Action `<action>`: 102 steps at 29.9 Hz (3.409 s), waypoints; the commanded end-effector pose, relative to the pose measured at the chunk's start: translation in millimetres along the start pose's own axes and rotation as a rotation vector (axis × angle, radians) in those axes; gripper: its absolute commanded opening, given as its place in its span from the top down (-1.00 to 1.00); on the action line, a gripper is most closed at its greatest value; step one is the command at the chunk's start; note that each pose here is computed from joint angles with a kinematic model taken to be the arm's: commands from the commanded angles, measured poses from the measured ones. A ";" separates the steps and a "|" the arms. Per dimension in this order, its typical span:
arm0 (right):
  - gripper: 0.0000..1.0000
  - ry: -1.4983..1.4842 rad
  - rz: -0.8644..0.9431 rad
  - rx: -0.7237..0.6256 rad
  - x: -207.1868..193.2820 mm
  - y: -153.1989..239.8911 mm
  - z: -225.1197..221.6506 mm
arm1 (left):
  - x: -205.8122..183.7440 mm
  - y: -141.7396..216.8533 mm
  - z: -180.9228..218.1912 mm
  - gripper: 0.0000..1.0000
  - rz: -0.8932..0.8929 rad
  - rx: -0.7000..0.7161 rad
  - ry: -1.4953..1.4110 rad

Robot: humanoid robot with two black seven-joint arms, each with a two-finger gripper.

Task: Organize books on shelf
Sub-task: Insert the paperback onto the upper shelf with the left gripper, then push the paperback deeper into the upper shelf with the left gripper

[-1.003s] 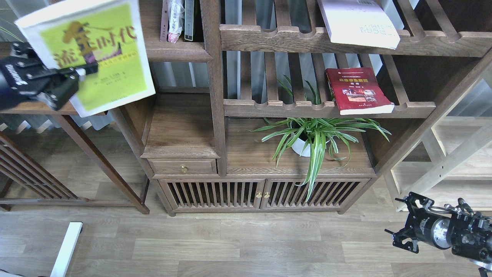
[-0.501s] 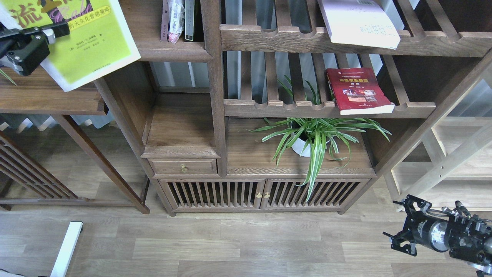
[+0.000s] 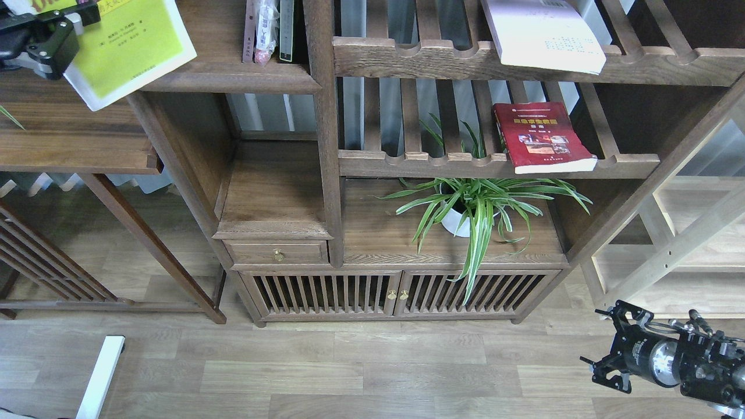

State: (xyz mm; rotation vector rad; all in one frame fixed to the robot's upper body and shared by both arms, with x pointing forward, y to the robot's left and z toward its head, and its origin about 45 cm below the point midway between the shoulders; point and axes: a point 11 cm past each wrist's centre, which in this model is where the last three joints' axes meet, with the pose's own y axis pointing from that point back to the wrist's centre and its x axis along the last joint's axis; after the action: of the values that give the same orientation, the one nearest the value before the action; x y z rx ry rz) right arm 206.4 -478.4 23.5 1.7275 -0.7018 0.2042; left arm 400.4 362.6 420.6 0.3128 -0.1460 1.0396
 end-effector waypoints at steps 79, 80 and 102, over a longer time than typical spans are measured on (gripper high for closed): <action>-1.00 0.003 -0.033 -0.021 -16.3 4.8 10.6 | -55.7 -180.0 41.7 1.00 0.514 0.216 0.142; -1.00 0.002 -0.035 -0.024 -17.4 5.5 11.9 | -58.7 -181.5 42.6 1.00 0.510 0.220 0.125; -1.00 0.001 -0.034 -0.030 -17.5 7.7 15.0 | -81.8 -206.3 63.9 1.00 0.511 0.208 0.145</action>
State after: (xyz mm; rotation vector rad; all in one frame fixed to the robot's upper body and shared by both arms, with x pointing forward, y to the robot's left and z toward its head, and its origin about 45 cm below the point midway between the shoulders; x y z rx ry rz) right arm 185.3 -487.1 17.4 1.7094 -0.6705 0.1716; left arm 538.7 186.7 422.2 0.3992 0.0164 1.5909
